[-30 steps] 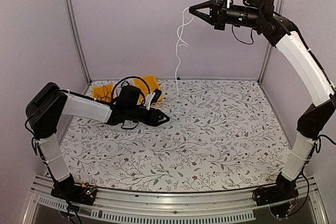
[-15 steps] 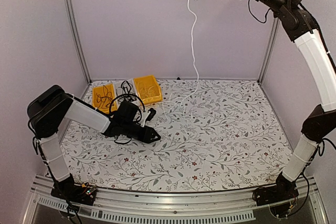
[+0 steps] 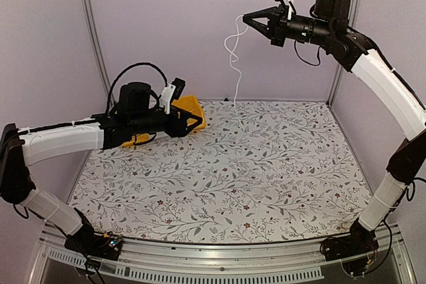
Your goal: Untangle the cables
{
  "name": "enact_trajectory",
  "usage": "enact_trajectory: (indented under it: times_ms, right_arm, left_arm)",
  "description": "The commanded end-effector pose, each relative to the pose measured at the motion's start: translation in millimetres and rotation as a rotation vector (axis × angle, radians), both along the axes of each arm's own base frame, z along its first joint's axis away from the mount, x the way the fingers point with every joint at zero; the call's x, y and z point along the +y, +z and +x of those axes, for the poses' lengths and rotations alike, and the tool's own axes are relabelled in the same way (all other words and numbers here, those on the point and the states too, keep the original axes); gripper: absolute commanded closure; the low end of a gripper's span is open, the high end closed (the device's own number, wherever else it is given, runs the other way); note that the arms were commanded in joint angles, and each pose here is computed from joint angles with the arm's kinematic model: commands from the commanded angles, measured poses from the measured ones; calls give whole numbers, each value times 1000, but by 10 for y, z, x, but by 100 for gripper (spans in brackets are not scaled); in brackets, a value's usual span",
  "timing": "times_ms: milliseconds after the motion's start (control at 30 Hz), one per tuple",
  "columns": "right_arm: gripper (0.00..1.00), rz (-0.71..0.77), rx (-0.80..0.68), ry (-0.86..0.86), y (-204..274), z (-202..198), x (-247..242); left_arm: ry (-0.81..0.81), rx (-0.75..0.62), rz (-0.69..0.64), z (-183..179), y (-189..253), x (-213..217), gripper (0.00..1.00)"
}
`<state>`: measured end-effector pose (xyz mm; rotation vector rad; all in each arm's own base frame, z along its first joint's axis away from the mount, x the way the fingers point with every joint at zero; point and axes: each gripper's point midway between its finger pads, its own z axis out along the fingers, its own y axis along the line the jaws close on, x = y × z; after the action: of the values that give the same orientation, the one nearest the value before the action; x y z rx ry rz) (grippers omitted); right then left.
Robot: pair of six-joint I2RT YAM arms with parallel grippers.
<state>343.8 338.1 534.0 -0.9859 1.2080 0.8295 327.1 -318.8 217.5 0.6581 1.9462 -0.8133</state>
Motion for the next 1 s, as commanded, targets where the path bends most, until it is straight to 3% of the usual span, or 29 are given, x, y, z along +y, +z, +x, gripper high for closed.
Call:
enact_trajectory:
  times_ms: [0, 233, 633, 667, 800, 967]
  right_arm:
    - [100, 11, -23, 26, 122, -199, -76]
    - [100, 4, 13, 39, 28, -156, -28]
    - [100, 20, 32, 61, 46, -179, -15]
    - [100, 18, 34, 61, 38, -177, -10]
    - [100, 15, 42, 40, -5, -124, -15]
    - [100, 13, 115, -9, -273, 81, -92]
  left_arm:
    - [-110, -180, -91, -95, 719, -192, 38]
    - [-175, -285, -200, -64, 1330, -534, 34]
    - [-299, -184, -236, 127, 1151, -1138, 37]
    - [-309, -185, -243, 124, 1152, -1156, 41]
    - [-309, -183, -249, 161, 1159, -1161, 71]
    - [-315, -191, -258, 150, 1199, -1120, 93]
